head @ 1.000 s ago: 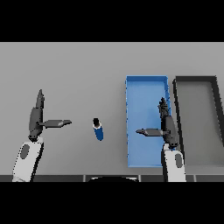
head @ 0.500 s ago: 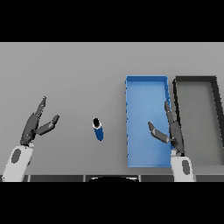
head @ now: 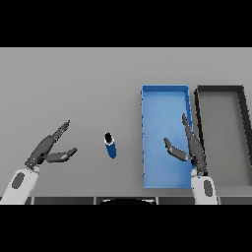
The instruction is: Pick up the blue pipe and place it into the blue bin.
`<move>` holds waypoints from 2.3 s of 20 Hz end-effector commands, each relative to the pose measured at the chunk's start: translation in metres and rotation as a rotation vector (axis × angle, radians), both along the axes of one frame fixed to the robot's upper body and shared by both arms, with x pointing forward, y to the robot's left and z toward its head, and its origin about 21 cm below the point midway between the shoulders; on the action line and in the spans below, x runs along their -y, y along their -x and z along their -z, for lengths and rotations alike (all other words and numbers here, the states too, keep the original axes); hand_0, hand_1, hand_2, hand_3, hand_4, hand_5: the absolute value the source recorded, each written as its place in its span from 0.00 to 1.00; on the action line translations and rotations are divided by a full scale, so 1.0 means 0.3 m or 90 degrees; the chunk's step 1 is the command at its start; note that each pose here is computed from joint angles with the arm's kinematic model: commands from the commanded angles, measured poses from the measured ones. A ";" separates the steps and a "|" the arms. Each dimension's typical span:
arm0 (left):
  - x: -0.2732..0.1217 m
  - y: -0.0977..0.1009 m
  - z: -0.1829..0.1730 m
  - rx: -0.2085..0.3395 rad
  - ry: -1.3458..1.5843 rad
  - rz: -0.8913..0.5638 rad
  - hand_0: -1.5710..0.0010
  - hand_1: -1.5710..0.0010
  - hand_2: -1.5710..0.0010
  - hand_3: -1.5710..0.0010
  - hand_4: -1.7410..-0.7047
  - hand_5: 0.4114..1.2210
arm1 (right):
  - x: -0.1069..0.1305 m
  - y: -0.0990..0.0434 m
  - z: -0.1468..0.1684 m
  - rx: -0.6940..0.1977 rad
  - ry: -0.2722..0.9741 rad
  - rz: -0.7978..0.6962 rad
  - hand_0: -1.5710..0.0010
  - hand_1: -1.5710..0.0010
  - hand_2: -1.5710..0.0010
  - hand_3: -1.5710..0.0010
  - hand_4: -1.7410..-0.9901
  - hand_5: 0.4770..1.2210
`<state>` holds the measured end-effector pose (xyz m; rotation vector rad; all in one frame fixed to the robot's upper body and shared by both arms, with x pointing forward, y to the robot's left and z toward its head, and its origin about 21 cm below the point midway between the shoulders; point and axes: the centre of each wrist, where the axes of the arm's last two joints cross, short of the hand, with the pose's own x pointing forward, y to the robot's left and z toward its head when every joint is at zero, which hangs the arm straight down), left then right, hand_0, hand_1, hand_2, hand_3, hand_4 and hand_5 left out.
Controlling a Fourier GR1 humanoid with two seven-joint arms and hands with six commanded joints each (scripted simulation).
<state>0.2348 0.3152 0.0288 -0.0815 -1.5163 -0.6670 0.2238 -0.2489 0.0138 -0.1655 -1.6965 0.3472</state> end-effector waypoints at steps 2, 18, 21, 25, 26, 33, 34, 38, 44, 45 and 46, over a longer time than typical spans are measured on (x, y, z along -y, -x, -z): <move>0.072 0.020 0.019 -0.037 0.002 0.043 1.00 1.00 1.00 1.00 0.62 0.12 | 0.012 -0.003 0.005 -0.014 0.002 0.005 1.00 1.00 1.00 1.00 0.76 0.19; 0.425 -0.040 0.143 -0.059 0.033 0.135 1.00 1.00 1.00 1.00 0.59 0.06 | -0.003 0.005 -0.002 -0.029 -0.006 0.015 1.00 1.00 1.00 1.00 0.71 0.21; 0.448 -0.054 0.171 -0.060 0.000 0.133 1.00 1.00 1.00 1.00 0.64 0.03 | 0.002 0.020 0.003 -0.015 -0.010 0.009 1.00 1.00 1.00 1.00 0.69 0.22; 0.489 -0.064 0.198 -0.064 0.021 0.143 1.00 1.00 1.00 1.00 0.64 0.02 | 0.019 0.022 0.000 -0.009 0.004 0.014 1.00 1.00 1.00 1.00 0.71 0.23; 0.506 -0.066 0.203 -0.059 0.028 0.145 1.00 1.00 1.00 1.00 0.63 0.04 | 0.025 0.031 0.004 -0.006 0.006 0.014 1.00 1.00 1.00 1.00 0.71 0.23; 0.567 -0.061 0.218 -0.073 0.137 0.127 0.62 0.52 0.45 0.42 0.29 0.62 | 0.024 0.016 -0.001 -0.014 -0.004 0.015 1.00 1.00 1.00 1.00 0.69 0.24; 0.577 -0.067 0.209 -0.081 0.135 0.130 0.49 0.42 0.36 0.34 0.24 0.69 | 0.022 0.017 0.005 -0.015 -0.007 0.012 1.00 1.00 1.00 1.00 0.69 0.24; 0.594 -0.043 0.209 -0.053 0.133 0.144 0.20 0.17 0.15 0.15 0.20 0.87 | 0.016 0.014 0.008 -0.018 -0.016 0.012 1.00 1.00 1.00 1.00 0.69 0.23; 0.625 -0.065 0.144 0.028 0.176 0.151 0.05 0.04 0.04 0.04 0.26 0.97 | 0.018 0.011 -0.001 -0.019 -0.027 0.006 1.00 1.00 1.00 1.00 0.69 0.21; 0.633 -0.074 0.121 0.043 0.192 0.155 0.04 0.04 0.03 0.03 0.26 0.97 | 0.015 -0.003 -0.003 -0.027 -0.024 0.011 1.00 1.00 1.00 1.00 0.68 0.21; 0.652 -0.063 0.088 0.059 0.203 0.167 0.03 0.03 0.02 0.03 0.26 0.98 | 0.016 -0.009 -0.001 -0.030 -0.018 0.014 1.00 1.00 1.00 1.00 0.69 0.21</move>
